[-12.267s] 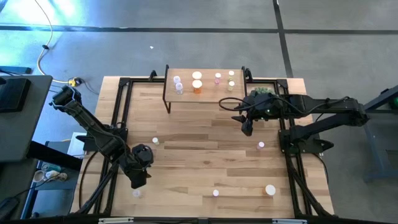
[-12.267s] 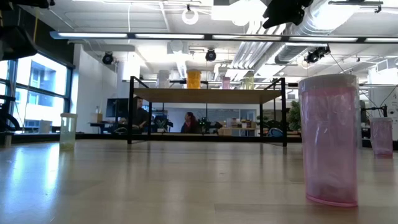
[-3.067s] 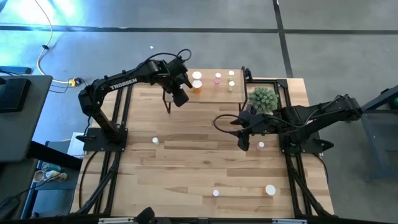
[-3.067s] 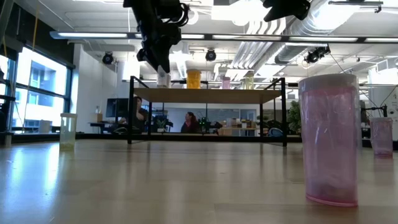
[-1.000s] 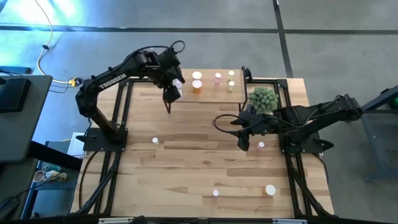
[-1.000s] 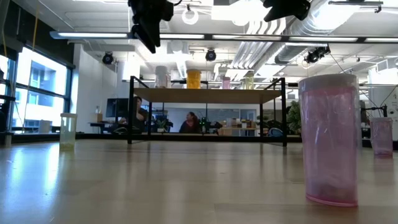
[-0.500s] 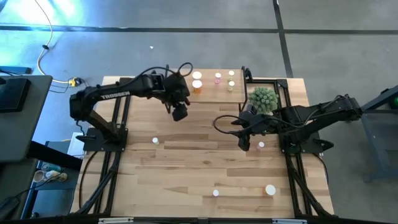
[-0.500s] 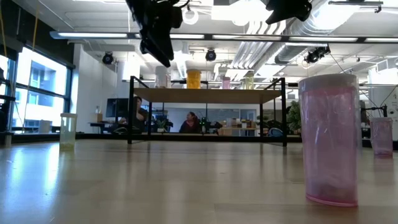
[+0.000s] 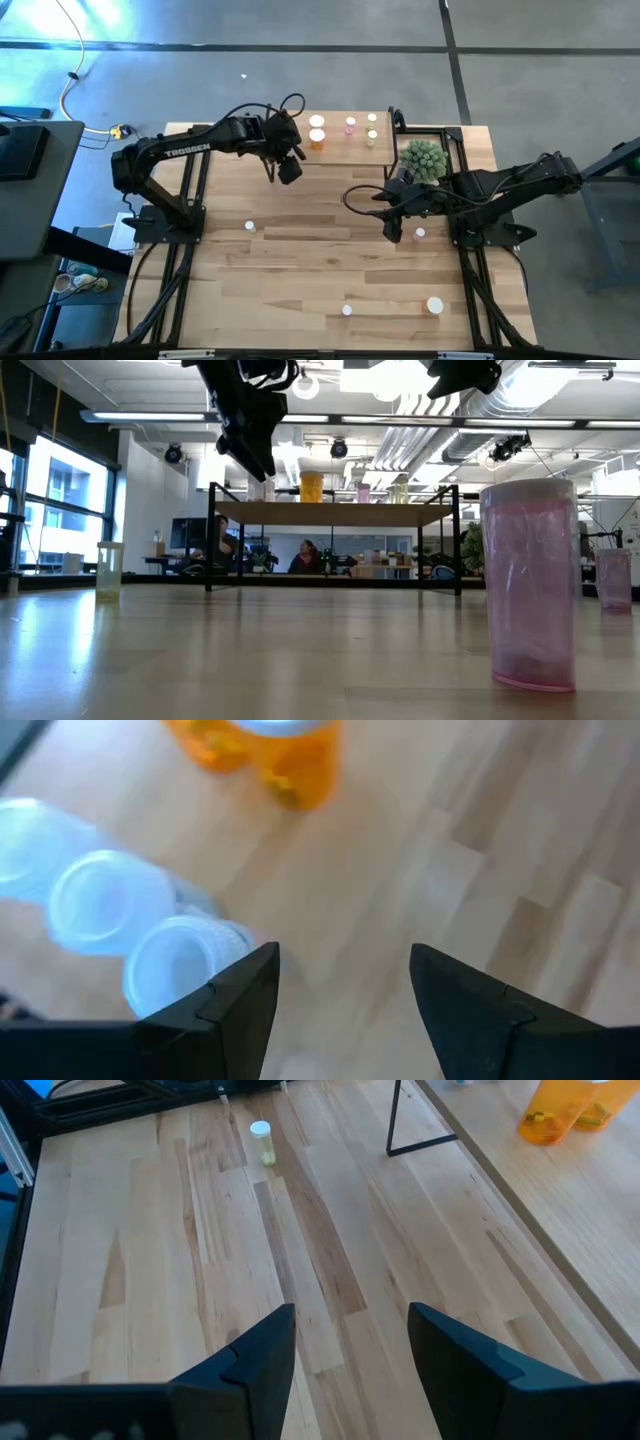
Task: Pick and place medicine bottles onto shelf by color
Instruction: Put the transparent pill bottle aligned with the other transparent pill bottles on the shelf, then put the bottom pink pill bottle aligned with the other pink pill bottle on the shelf
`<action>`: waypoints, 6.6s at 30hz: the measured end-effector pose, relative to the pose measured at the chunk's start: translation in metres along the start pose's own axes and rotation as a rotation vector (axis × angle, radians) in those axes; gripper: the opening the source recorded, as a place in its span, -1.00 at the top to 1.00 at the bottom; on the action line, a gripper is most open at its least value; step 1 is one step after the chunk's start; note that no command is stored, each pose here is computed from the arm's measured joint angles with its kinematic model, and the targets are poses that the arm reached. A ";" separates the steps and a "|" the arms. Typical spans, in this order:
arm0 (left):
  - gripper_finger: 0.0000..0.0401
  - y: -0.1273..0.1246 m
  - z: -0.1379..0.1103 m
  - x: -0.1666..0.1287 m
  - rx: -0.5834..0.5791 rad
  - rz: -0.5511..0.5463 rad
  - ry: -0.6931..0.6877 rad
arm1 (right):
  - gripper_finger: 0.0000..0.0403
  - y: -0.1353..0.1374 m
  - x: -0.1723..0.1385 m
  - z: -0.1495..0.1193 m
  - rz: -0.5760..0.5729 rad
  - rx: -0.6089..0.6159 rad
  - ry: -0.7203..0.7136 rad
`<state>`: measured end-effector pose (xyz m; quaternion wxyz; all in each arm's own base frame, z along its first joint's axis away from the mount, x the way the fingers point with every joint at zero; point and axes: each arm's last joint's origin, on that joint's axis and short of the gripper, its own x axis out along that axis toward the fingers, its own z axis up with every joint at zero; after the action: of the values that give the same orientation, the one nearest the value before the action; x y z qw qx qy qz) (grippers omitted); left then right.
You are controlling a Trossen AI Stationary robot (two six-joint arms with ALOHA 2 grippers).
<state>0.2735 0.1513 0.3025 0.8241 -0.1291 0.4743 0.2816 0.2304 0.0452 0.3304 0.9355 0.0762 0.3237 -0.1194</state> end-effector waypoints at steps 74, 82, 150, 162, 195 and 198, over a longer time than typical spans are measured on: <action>-0.08 -0.128 -0.142 -0.003 0.068 -0.474 -0.407 | -0.11 0.117 0.084 -0.049 0.498 -0.375 0.151; -0.08 -0.128 -0.142 -0.003 0.043 -0.480 -0.401 | -0.11 0.155 0.110 -0.075 0.572 -0.429 0.103; -0.08 -0.128 -0.142 -0.002 0.076 -0.476 -0.403 | 0.44 0.097 0.111 -0.013 -0.005 -0.394 -0.231; -0.08 -0.128 -0.143 -0.002 0.174 -0.454 -0.423 | 0.44 -0.018 0.050 0.062 -0.399 -0.234 -0.463; -0.08 -0.128 -0.142 -0.002 0.175 -0.452 -0.429 | 0.44 -0.147 0.079 0.071 -0.320 0.148 -0.134; -0.08 -0.128 -0.142 -0.002 0.175 -0.452 -0.429 | 0.44 -0.151 0.091 0.067 -0.311 0.156 -0.098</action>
<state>0.2468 -0.0211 0.2240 0.9549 -0.0974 0.2716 0.0706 0.2979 -0.1301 0.3167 0.9118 0.0916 0.2752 -0.2908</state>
